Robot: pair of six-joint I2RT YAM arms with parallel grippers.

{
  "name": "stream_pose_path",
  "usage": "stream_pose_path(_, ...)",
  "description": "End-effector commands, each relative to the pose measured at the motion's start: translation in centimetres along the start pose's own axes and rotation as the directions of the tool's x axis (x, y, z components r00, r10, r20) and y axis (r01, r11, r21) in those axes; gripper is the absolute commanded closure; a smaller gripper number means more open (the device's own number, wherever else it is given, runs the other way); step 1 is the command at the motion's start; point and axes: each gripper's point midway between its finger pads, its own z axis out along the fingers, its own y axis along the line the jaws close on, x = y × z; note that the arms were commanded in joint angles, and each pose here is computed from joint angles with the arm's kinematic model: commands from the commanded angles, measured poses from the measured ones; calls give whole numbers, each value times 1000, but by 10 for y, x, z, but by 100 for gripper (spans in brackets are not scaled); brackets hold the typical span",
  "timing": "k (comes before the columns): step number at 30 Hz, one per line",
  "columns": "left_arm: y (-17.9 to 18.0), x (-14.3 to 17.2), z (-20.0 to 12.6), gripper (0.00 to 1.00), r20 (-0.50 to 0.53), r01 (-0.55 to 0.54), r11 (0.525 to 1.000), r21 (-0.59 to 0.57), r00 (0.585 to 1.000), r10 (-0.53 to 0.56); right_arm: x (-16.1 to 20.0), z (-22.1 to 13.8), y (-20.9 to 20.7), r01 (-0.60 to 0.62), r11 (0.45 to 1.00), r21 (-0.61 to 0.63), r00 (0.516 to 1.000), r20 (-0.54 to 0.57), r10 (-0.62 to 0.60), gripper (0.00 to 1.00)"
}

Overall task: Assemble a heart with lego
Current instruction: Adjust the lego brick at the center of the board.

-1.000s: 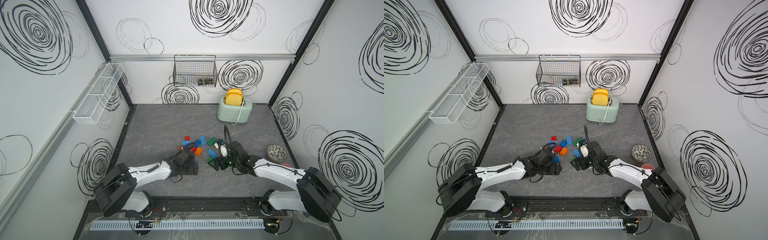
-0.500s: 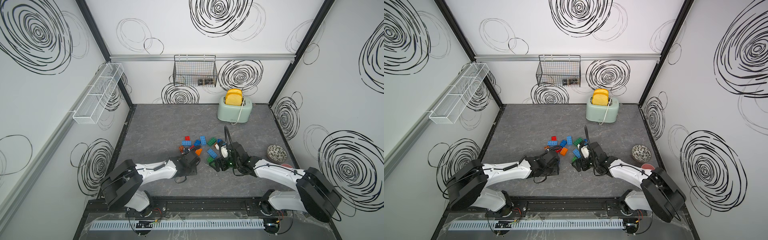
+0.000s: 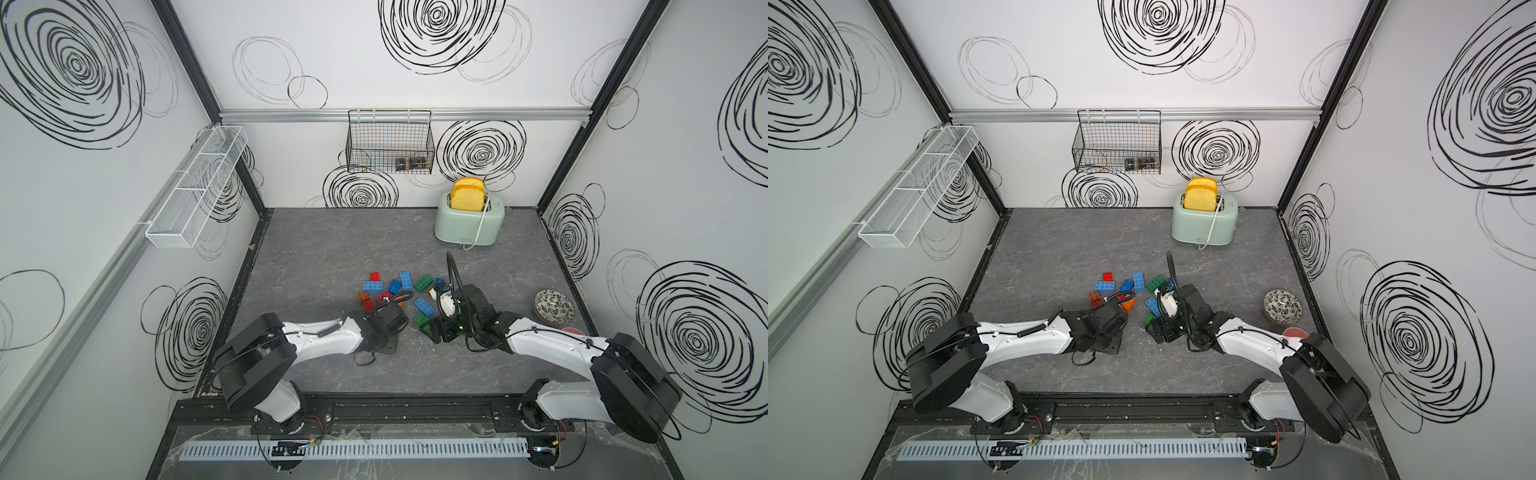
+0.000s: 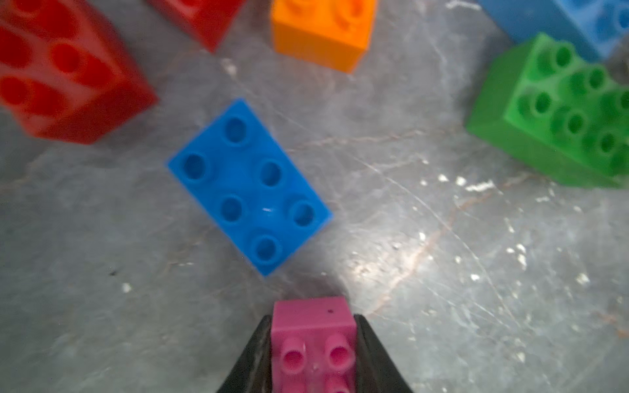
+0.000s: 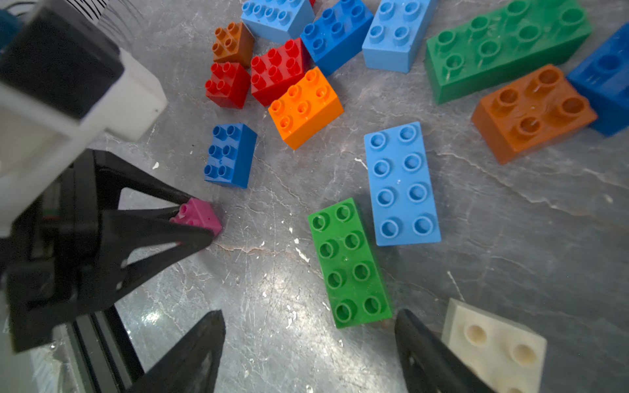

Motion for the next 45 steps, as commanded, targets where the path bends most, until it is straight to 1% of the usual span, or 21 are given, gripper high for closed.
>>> stream_pose_path(1, -17, 31, 8, 62, -120, -72, 996, 55, 990, 78, -3, 6, 2, 36, 998, 42, 999, -24, -35, 22)
stream_pose_path(8, -29, 21, 10, 61, -83, 60, 995, 84, 995, -53, 4, 23, 0, 85, 989, 120, 992, -105, -73, 30)
stream_pose_path(10, -30, 17, 10, 59, -73, 81, 992, 95, 995, -74, 4, 26, -1, 99, 986, 137, 989, -121, -83, 32)
stream_pose_path(11, -30, 17, 10, 57, -72, 83, 992, 95, 995, -76, 5, 26, -2, 103, 984, 143, 988, -130, -85, 33)
stream_pose_path(14, -27, 16, 6, 47, -70, 91, 990, 111, 994, -84, 4, 28, -5, 117, 980, 161, 985, -147, -93, 35)
stream_pose_path(16, -26, 12, -1, 42, -57, 108, 983, 147, 993, -101, 4, 28, -8, 124, 975, 182, 983, -157, -95, 37)
stream_pose_path(19, -25, 1, -17, 38, -24, 128, 968, 216, 992, -126, 2, 26, -10, 136, 971, 195, 980, -167, -104, 37)
stream_pose_path(21, -16, -5, -26, 37, -5, 135, 965, 225, 990, -138, 0, 25, -9, 139, 970, 199, 980, -166, -107, 37)
stream_pose_path(24, 7, -14, -35, 37, 27, 163, 965, 207, 985, -172, -2, 25, -10, 139, 969, 203, 980, -168, -105, 37)
stream_pose_path(28, 28, -23, -43, 37, 71, 227, 943, 242, 965, -251, -1, 29, -11, 136, 970, 203, 979, -180, -100, 37)
stream_pose_path(30, 35, -23, -42, 37, 79, 244, 938, 245, 960, -270, 4, 35, -11, 141, 971, 192, 973, -208, -100, 38)
stream_pose_path(33, 39, -22, -41, 37, 82, 253, 935, 250, 956, -280, 12, 41, -5, 161, 971, 177, 963, -243, -116, 39)
stream_pose_path(37, 43, -22, -38, 37, 87, 267, 927, 262, 951, -298, 20, 45, 5, 191, 969, 157, 952, -271, -143, 46)
stream_pose_path(42, 50, -24, -39, 37, 100, 283, 920, 271, 942, -319, 28, 46, 22, 210, 971, 110, 938, -303, -169, 46)
stream_pose_path(45, 55, -24, -41, 37, 109, 288, 918, 273, 939, -327, 22, 43, 26, 214, 971, 107, 941, -290, -176, 46)
